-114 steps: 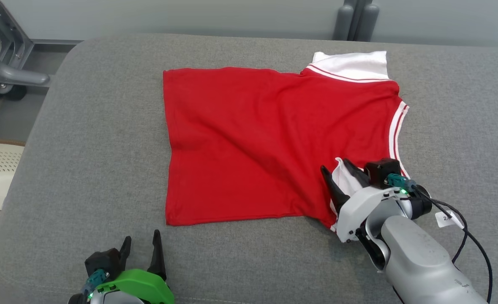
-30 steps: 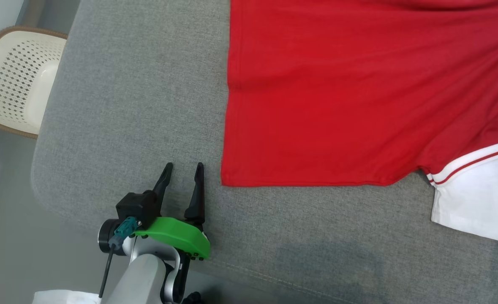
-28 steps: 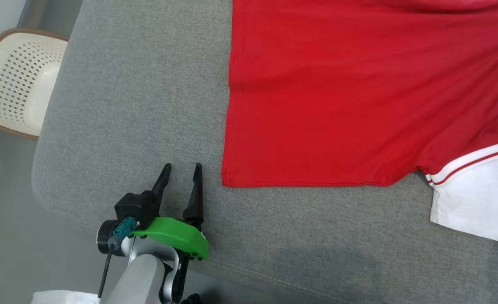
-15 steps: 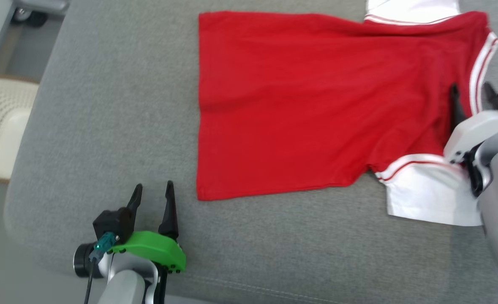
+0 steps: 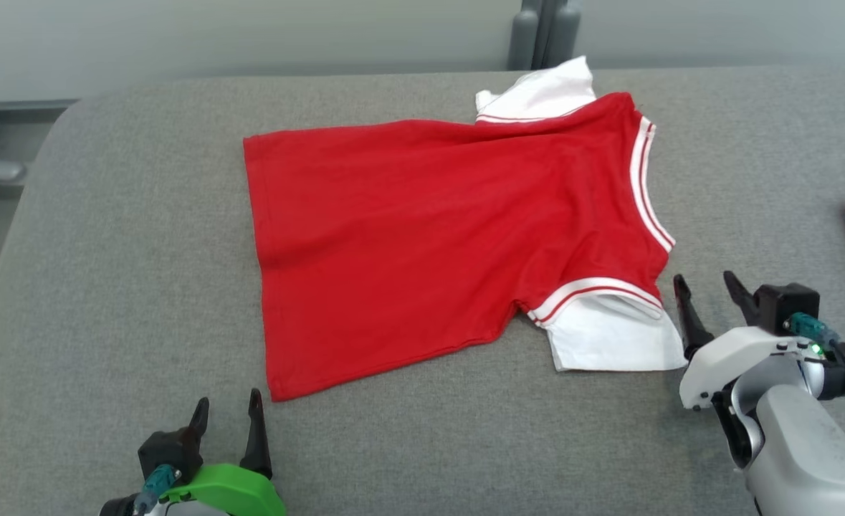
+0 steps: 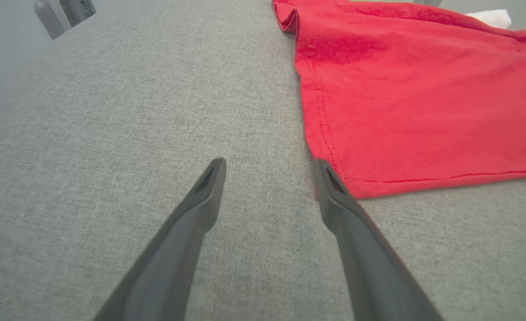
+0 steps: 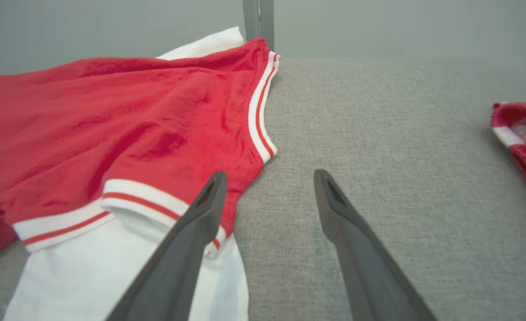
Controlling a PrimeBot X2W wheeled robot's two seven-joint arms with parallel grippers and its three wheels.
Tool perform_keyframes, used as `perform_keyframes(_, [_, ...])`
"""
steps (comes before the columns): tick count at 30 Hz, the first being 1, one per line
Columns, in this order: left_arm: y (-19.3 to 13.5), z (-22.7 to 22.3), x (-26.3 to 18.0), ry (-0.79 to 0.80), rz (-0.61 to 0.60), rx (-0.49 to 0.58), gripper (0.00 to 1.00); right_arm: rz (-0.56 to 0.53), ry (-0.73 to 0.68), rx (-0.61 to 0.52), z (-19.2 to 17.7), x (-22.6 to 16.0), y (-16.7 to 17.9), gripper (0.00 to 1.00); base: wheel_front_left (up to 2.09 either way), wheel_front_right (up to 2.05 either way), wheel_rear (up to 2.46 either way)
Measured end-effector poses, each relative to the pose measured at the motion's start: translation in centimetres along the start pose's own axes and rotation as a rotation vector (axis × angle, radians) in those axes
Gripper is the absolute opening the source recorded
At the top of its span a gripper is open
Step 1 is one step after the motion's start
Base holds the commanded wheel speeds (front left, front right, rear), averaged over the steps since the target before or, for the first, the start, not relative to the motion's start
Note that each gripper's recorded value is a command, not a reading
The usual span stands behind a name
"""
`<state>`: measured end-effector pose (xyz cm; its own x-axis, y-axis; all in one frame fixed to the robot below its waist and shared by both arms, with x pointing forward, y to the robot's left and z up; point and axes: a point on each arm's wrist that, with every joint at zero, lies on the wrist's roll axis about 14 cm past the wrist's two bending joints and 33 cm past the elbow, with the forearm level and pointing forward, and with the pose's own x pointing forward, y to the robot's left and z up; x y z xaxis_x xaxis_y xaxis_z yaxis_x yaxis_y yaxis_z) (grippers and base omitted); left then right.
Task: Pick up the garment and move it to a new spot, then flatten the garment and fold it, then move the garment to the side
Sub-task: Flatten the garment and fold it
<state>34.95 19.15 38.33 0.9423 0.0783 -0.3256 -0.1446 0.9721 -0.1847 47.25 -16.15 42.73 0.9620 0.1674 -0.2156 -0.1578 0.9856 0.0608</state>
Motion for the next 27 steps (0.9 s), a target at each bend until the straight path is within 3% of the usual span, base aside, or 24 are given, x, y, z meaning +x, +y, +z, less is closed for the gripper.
perform_keyframes(11, [-1.0, 1.9, -2.0, -0.085, -0.045, 0.058, 1.0, -0.026, -0.102, 0.026, 1.6, -6.8, 0.0, 1.0, 0.0, 0.0, 0.0])
perform_keyframes(27, [-0.6, 3.4, -3.8, -0.158, -0.046, 0.081, 1.0, -0.026, -0.191, 0.054, 2.6, -10.5, 1.7, 1.0, 0.0, 0.0, 0.0])
